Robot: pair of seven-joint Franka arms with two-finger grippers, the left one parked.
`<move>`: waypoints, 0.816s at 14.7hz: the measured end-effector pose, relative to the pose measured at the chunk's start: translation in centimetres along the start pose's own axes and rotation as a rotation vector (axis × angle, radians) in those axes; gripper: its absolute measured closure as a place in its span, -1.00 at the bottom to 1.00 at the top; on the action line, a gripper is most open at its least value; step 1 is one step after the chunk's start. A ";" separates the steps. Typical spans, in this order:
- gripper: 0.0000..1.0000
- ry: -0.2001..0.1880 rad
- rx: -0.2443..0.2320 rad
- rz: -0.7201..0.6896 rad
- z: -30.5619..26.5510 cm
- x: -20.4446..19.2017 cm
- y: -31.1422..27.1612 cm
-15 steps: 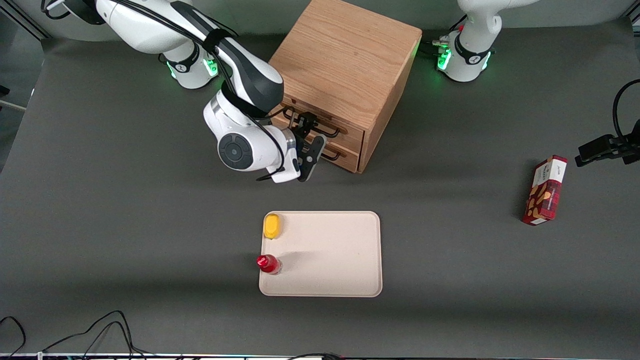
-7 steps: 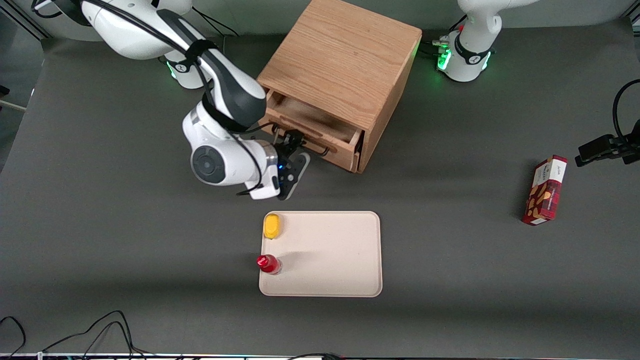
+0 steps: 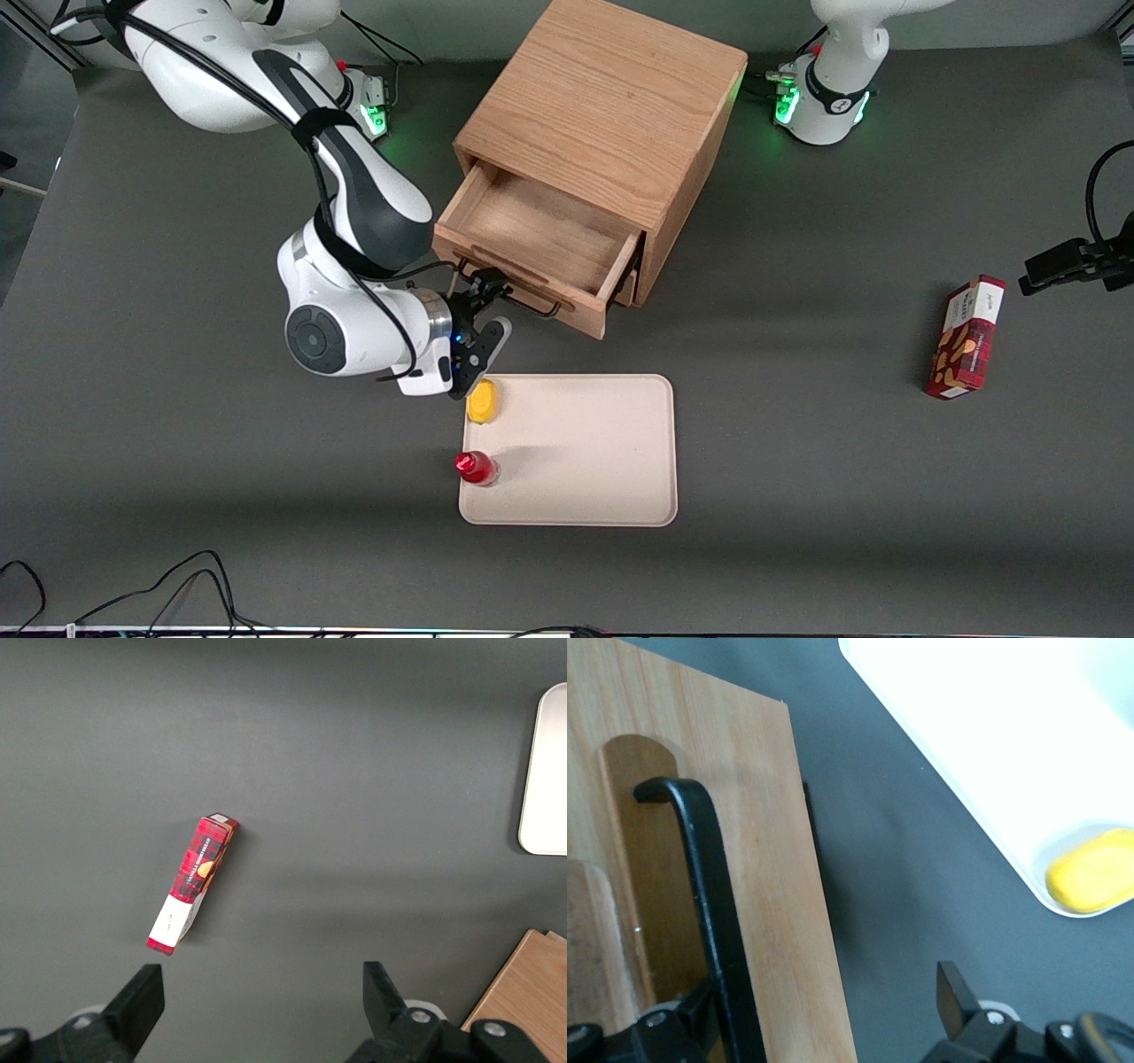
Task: Open upper drawer
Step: 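Pull the upper drawer out by its handle with the right gripper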
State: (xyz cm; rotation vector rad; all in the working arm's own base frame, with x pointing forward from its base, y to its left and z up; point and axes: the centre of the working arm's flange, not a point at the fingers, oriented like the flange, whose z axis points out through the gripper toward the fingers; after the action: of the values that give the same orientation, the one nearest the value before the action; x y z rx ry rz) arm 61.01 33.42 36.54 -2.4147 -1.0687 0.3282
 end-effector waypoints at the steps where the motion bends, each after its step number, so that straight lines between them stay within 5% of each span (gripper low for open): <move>1: -1.00 -0.001 0.001 0.002 -0.4 0.2 0.5; 12: -1.00 0.095 -0.043 0.081 -4.5 0.4 8.4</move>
State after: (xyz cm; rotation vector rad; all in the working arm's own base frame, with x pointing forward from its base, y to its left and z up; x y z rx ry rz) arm 68.32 27.39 36.07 -2.4892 -0.9476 0.2167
